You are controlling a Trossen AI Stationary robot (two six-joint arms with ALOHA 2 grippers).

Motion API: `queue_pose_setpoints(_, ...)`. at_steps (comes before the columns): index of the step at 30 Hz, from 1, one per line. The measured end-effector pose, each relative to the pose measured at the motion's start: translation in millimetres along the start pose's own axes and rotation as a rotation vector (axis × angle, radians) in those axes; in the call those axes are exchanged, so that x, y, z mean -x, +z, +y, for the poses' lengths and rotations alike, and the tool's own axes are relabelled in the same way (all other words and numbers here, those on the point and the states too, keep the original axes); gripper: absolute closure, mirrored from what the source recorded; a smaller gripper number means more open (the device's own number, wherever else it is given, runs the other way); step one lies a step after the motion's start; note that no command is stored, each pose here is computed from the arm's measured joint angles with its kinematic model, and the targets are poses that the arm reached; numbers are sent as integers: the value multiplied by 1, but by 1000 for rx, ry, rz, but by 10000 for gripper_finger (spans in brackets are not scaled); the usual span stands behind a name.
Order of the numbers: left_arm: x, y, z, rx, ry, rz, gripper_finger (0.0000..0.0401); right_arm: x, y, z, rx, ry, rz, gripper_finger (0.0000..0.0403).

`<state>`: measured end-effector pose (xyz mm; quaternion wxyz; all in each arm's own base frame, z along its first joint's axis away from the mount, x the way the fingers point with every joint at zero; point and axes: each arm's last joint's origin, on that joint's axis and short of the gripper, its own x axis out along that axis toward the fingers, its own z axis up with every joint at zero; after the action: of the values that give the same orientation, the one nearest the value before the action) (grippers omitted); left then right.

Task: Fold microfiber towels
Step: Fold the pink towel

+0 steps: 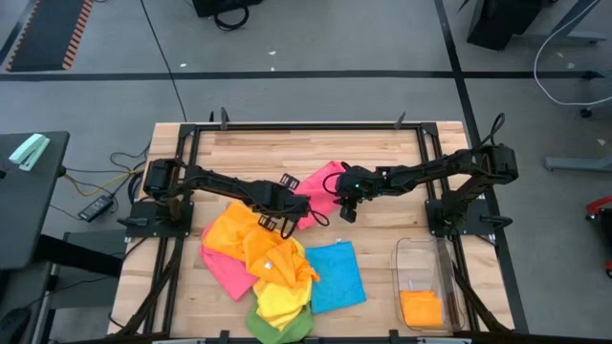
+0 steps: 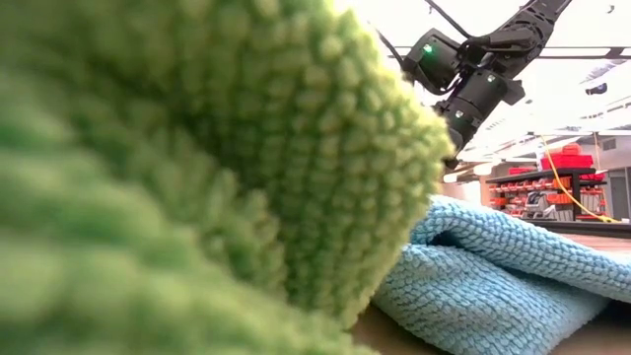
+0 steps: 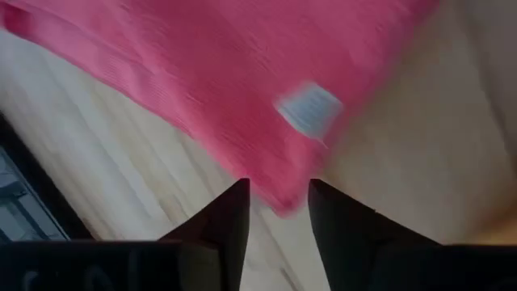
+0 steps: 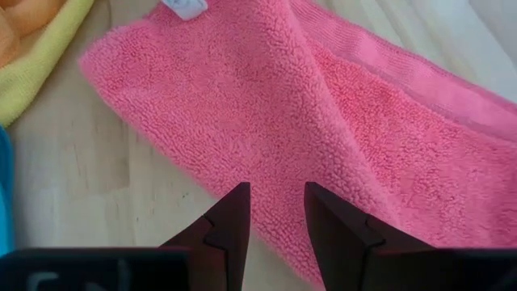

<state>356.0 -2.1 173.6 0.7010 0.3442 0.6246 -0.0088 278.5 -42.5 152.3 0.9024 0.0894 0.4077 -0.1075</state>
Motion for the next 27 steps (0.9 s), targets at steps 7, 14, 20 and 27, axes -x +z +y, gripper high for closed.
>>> queue_pose_setpoints(7,-13,15,19,287,-60,-241,291,0,1,-4,79,-126,-19,276)
queue_pose_setpoints(14,-38,15,10,281,-130,-175,307,2,5,-17,116,-325,-48,276)
queue_pose_setpoints(20,-45,21,1,253,-133,-161,317,3,12,-45,50,-296,-50,276)
queue_pose_setpoints(27,-45,21,1,252,-137,-161,323,6,23,-81,-122,-278,7,276)
